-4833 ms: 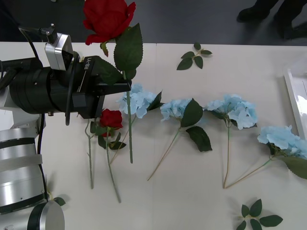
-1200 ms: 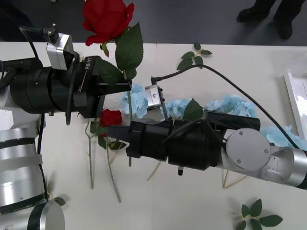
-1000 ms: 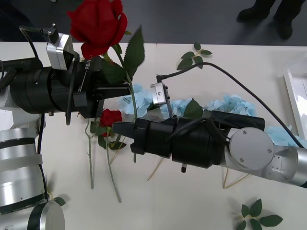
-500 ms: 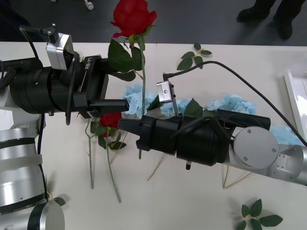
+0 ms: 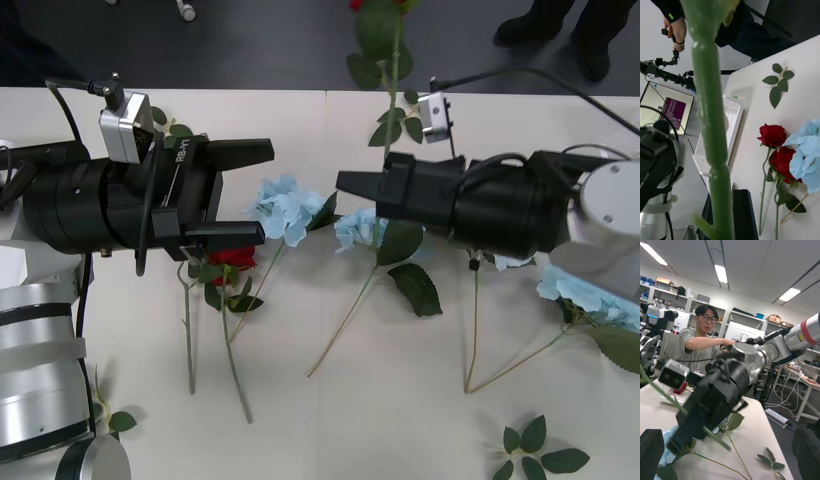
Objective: Put the red flowers into the right box and the blue flowers into the left box
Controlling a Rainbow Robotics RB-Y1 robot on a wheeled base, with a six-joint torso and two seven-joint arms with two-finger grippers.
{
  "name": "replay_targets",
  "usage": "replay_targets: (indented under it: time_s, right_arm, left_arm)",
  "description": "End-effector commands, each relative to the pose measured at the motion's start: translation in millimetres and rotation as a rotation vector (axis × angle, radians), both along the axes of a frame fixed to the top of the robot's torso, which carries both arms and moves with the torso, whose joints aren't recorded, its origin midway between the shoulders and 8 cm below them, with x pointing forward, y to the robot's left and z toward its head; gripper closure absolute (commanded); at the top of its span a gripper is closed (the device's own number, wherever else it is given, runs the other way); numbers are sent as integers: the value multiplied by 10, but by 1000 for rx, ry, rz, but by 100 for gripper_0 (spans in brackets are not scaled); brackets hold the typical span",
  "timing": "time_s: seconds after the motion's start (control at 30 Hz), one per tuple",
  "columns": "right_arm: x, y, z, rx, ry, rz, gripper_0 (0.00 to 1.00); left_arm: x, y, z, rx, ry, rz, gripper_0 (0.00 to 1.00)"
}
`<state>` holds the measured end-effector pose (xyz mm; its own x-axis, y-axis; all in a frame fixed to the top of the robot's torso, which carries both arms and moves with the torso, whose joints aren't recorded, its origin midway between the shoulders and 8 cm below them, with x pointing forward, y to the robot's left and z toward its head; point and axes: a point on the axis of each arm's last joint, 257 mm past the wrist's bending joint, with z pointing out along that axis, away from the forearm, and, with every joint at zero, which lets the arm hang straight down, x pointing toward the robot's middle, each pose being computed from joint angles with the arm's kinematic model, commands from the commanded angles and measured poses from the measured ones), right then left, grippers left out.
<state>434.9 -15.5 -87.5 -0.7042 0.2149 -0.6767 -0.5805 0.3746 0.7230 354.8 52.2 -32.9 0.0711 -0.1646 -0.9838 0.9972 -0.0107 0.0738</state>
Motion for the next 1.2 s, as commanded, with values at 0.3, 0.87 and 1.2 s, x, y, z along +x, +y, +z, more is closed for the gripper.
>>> replay_targets:
  time_s: [0.3,0.87,1.2]
  right_arm:
    - [693,-1059,794,-20,-15,20,100]
    - [1119,-2754,1342,-255,52,-244,100]
    - [811,-3964,1448,-464,189,-481,100]
  left_arm:
    - [183,442,-224,162,-11,100,0]
    - [317,1100,-432,278,271,430,0]
    - [319,1329,-794,479,403,667,0]
